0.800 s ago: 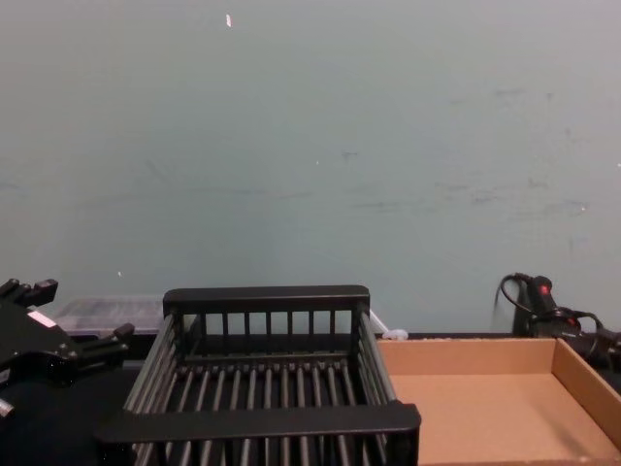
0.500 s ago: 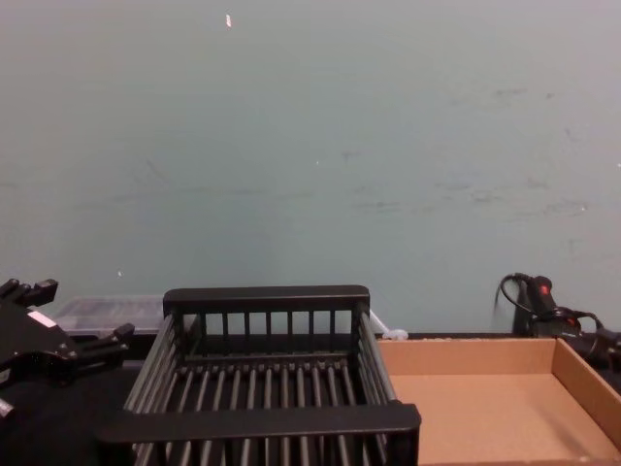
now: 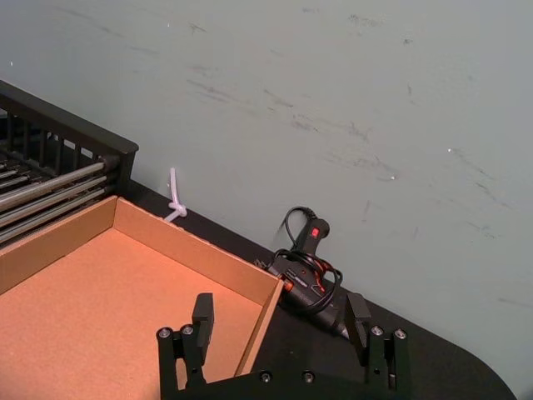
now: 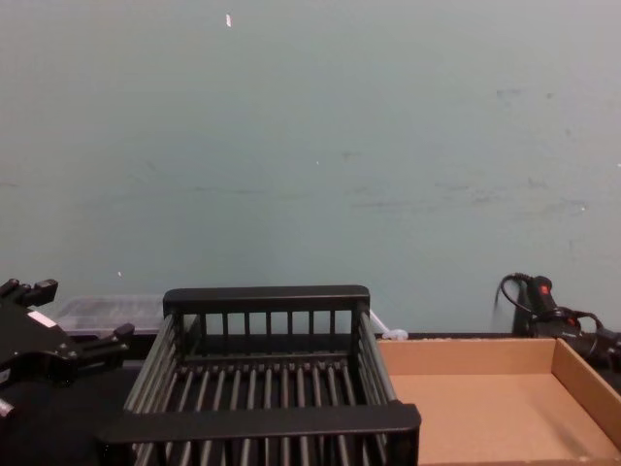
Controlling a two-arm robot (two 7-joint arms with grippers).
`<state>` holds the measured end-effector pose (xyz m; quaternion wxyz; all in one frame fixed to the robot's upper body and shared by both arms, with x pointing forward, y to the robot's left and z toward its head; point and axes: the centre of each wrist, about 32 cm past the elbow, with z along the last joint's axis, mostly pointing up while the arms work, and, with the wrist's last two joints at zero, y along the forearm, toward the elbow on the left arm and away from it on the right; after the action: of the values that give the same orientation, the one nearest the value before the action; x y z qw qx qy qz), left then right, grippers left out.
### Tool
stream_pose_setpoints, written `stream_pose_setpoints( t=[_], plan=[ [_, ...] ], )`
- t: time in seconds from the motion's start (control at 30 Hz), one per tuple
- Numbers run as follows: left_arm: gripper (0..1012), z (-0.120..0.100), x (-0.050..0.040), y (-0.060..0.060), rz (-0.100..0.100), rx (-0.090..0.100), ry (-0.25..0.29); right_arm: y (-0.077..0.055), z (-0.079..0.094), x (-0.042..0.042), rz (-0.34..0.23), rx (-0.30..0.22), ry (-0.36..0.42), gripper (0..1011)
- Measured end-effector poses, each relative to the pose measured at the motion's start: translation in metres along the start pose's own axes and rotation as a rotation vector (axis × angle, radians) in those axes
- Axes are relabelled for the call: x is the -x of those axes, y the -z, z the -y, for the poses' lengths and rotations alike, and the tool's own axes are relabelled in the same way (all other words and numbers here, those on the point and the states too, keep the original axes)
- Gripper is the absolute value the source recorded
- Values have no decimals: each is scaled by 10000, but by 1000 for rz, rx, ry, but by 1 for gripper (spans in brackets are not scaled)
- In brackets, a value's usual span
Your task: Pick up the white tape and place it into the black box , Pick up the silver tape and place it into the brown box.
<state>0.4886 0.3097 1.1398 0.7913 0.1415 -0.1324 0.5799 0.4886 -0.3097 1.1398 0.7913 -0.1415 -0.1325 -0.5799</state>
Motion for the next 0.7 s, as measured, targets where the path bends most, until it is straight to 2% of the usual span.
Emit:
stream_pose_setpoints(
  t=[0.7],
  plan=[
    [1001,0,0,0,0,0,0,0,0,0,0,0,0,1002]
  ],
)
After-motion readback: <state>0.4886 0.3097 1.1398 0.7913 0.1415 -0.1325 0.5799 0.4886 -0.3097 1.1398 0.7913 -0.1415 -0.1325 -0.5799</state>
